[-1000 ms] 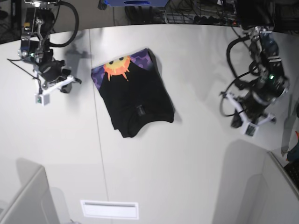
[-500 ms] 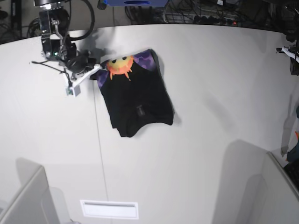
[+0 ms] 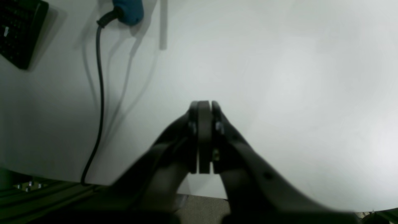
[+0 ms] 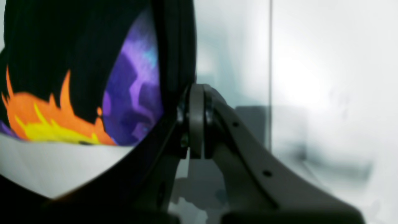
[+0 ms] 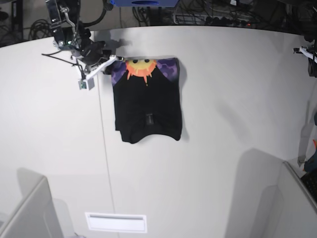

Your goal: Fold the T-shirt properly

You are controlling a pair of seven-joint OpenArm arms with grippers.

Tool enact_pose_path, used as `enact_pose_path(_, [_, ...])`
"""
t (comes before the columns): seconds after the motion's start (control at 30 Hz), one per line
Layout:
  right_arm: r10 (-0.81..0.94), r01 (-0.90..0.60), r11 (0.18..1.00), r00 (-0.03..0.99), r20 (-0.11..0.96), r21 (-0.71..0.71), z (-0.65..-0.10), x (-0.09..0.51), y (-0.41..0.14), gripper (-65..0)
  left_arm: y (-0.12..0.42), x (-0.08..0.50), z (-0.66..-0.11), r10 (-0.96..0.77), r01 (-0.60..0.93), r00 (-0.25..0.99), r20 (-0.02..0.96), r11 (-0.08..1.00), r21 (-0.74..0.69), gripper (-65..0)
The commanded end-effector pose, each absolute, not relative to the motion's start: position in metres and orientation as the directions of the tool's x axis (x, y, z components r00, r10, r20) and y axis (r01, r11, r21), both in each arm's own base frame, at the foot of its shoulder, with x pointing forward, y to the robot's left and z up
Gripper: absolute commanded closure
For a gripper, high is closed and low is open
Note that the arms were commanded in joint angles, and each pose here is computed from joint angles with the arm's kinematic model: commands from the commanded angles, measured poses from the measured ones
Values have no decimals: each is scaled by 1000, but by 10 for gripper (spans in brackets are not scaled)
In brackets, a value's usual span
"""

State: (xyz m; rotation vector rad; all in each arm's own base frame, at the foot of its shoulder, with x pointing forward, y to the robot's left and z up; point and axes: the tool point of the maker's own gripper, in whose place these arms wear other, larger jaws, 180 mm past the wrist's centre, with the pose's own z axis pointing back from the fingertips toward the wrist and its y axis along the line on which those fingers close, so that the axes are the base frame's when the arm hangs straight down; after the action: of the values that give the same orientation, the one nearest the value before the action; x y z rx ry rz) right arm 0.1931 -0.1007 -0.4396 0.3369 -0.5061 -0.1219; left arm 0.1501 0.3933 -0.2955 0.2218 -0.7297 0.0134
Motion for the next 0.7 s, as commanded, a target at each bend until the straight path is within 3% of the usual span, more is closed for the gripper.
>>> enact_pose_path(0.0, [-199,36,939,868,454,341,-437,196,-104,0,395,155,-285,-99,-71,726,681,973,217,0])
enact_pose_path(0.23, [-273,138,948,816,509,286,-423,205,-156,0,390,143,-295,-82,-70,749,657,977,202,0])
enact_pose_path(0.4, [-281,147,953,753,595,263,-374,191,-177,0,367,120,-323,-120,-16,773,623,978,208,0])
enact_pose_path(0.57, [-284,194,953,841,461,233,-401,125,-178,0,350,82,-358,-282,129,824,491,938,323,0])
enact_pose_path(0.67, [-286,220,953,879,381,207,-411,79,-180,0,337,57,-370,-302,176,835,460,939,297,0])
